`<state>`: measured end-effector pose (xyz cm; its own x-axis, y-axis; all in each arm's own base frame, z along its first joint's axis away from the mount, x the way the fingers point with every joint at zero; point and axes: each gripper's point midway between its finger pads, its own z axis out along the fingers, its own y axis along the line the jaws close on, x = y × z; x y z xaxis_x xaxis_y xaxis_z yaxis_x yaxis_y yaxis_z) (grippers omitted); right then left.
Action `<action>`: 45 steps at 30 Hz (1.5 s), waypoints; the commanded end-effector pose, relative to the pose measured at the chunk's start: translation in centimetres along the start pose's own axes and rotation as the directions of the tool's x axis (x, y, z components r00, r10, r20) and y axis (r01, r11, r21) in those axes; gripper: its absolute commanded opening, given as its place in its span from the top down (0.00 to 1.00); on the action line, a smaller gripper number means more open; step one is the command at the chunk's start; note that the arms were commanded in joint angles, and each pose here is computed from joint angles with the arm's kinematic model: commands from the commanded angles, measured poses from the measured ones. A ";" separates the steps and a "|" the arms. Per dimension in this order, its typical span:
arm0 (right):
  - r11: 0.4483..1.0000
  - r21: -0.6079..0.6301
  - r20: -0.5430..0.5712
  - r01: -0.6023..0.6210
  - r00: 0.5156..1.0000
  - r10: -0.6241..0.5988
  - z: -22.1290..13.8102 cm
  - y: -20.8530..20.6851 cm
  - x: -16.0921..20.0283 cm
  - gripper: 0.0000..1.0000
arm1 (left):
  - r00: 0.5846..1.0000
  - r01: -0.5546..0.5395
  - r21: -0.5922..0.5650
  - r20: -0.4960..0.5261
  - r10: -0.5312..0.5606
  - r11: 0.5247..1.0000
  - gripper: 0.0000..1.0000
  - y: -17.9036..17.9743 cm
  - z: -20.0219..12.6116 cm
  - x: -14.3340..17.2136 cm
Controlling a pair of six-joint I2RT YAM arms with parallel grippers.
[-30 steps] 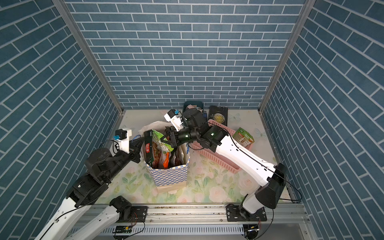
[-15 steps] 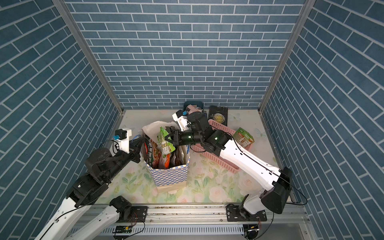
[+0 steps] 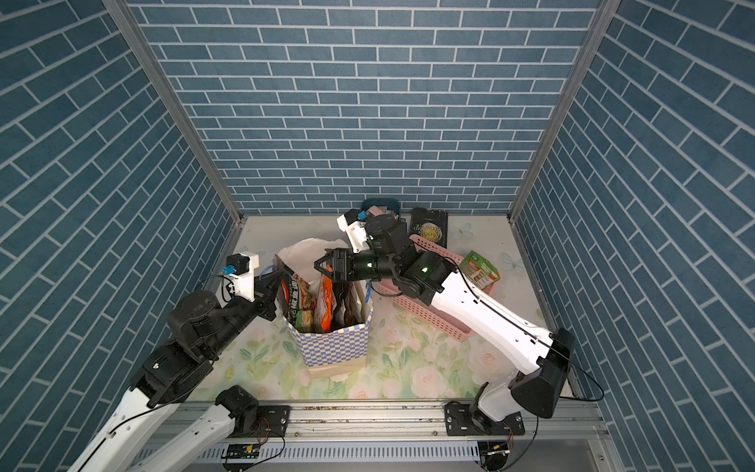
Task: Place the condiment packets inside the bag
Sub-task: Pick up the condiment packet from the storage box.
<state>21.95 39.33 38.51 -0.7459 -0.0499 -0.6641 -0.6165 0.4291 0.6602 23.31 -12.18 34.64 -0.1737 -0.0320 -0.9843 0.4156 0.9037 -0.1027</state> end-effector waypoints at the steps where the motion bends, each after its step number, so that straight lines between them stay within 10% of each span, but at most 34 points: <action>1: 0.956 0.282 0.030 0.083 0.995 -0.095 -4.4 -6.5 -2.3 0.43 | 0.992 0.019 0.007 0.126 -0.019 1.000 1.00 -0.1 -0.9 -3.6; 7: 0.675 0.733 0.116 -0.086 0.993 0.001 -17.6 -25.2 -1.9 0.37 | 0.991 0.019 0.011 0.133 -0.020 1.000 1.00 -0.2 -1.1 -3.8; 16: 0.332 0.943 0.020 -0.024 1.000 0.016 -26.7 -38.5 2.0 0.11 | 0.992 0.027 0.024 0.126 -0.029 0.999 1.00 -0.4 -0.8 -3.4; 28: 0.364 0.926 -0.140 0.097 0.986 0.092 -25.2 -45.5 4.1 0.12 | 0.992 0.018 0.001 0.123 -0.018 1.000 1.00 0.0 -1.1 -3.3; 34: 0.478 0.874 -0.154 0.083 0.982 0.111 -23.0 -45.2 4.8 0.18 | 0.993 0.016 -0.008 0.120 -0.015 1.000 1.00 0.2 -1.1 -3.3; 45: 0.530 0.846 -0.124 0.058 0.988 0.089 -21.9 -44.6 5.6 0.47 | 0.992 0.017 -0.006 0.124 -0.016 1.000 1.00 0.1 -0.9 -3.3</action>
<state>39.77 0.06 13.04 -0.8330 -0.1250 -0.5389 -0.1539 0.9880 0.0087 23.23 -11.99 34.66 -0.1744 -0.0376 -0.9839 0.4083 0.9066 -0.1070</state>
